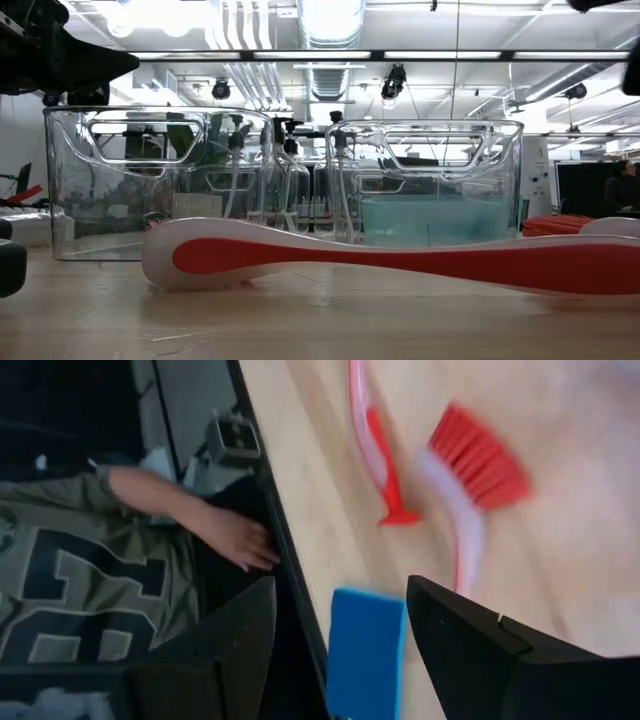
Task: Pick & Place Kitchen Sink Supplies
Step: Put the blue sponge into the green bin
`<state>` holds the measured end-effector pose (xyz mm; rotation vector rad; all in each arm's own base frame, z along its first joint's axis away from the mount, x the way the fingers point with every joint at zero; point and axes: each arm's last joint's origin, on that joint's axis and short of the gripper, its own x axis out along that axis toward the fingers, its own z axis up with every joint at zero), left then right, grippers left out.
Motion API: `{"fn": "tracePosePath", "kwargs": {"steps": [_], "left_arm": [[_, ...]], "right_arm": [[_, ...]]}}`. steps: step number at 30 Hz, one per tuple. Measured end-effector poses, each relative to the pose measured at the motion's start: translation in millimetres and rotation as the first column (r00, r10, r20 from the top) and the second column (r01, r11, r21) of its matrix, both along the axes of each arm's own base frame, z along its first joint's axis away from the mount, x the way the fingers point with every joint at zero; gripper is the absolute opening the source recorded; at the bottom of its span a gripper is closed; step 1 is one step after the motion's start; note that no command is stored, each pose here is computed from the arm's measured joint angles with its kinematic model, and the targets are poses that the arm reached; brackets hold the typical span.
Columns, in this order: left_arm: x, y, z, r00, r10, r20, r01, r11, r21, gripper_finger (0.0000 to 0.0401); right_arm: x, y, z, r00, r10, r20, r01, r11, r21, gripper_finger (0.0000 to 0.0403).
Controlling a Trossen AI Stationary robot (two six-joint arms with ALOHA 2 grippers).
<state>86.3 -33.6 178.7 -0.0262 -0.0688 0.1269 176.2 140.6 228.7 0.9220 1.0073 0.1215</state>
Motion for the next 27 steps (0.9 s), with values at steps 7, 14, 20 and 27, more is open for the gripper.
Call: {"fn": "tracePosePath", "kwargs": {"steps": [7,14,20,27], "left_arm": [[0.0,0.0,-0.2,1.0,0.0,-0.001,0.0,1.0,0.001,0.0003],[0.0,0.0,-0.4,1.0,0.0,-0.003,0.0,1.0,0.001,0.0003],[0.1,-0.1,-1.1,1.0,0.0,-0.01,0.0,1.0,0.007,0.0003],[0.3,-0.2,-1.8,1.0,0.0,-0.017,0.0,1.0,0.011,0.0003]], "right_arm": [[13.7,38.8,-11.7,0.994,0.052,-0.099,-0.056,0.998,-0.033,0.0219],[28.0,77.6,-20.8,0.966,0.117,-0.228,-0.144,0.984,-0.102,0.0219],[36.5,105.2,-34.2,0.928,0.138,-0.346,-0.196,0.971,-0.138,0.0219],[37.2,117.0,-54.9,0.89,0.107,-0.444,-0.222,0.951,-0.217,0.0219]]}}
